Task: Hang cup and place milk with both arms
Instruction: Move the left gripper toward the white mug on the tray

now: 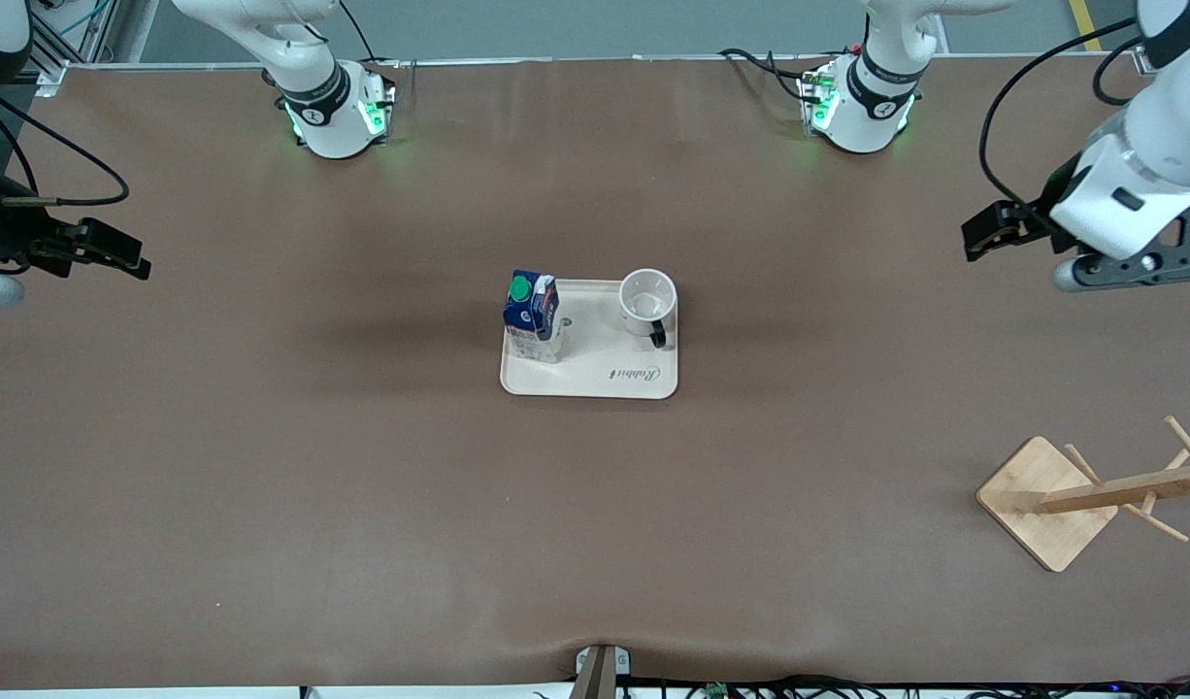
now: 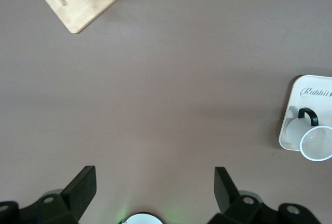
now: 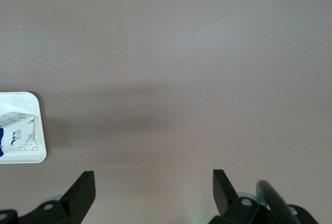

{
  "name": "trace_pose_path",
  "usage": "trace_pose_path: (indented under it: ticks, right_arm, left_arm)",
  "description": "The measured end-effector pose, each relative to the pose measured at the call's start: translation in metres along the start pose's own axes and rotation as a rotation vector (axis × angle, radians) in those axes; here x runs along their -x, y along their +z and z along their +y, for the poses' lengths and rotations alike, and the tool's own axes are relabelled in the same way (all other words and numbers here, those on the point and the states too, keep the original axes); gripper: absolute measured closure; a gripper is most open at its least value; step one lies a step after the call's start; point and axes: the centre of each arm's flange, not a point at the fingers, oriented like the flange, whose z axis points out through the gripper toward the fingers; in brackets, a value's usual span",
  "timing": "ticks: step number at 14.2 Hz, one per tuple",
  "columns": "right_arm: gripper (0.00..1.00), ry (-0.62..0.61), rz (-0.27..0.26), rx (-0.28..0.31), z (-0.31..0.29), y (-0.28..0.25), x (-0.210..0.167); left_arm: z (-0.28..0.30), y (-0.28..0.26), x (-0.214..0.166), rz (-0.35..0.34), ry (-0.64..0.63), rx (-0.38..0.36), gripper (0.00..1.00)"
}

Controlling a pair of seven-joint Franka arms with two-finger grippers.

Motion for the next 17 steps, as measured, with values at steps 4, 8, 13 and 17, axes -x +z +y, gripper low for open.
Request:
trace_pose_path:
  ticks: [4, 8, 13, 17]
  right_arm:
    - [0.00, 0.000, 0.000, 0.000, 0.000, 0.000, 0.000]
    - [0.00, 0.000, 0.000, 0.000, 0.000, 0.000, 0.000]
    - [0.00, -0.001, 0.007, 0.000, 0.000, -0.003, 0.000]
    - [0.00, -0.001, 0.011, 0.000, 0.000, -0.005, 0.000]
  left_arm:
    - [0.045, 0.028, 0.003, 0.007, -0.022, -0.004, 0.00]
    - [0.104, 0.064, 0.017, 0.011, -0.024, -0.009, 0.00]
    - [0.150, 0.106, 0.020, 0.006, -0.034, 0.002, 0.00]
    - [0.183, 0.134, 0.023, 0.008, -0.073, 0.023, 0.00]
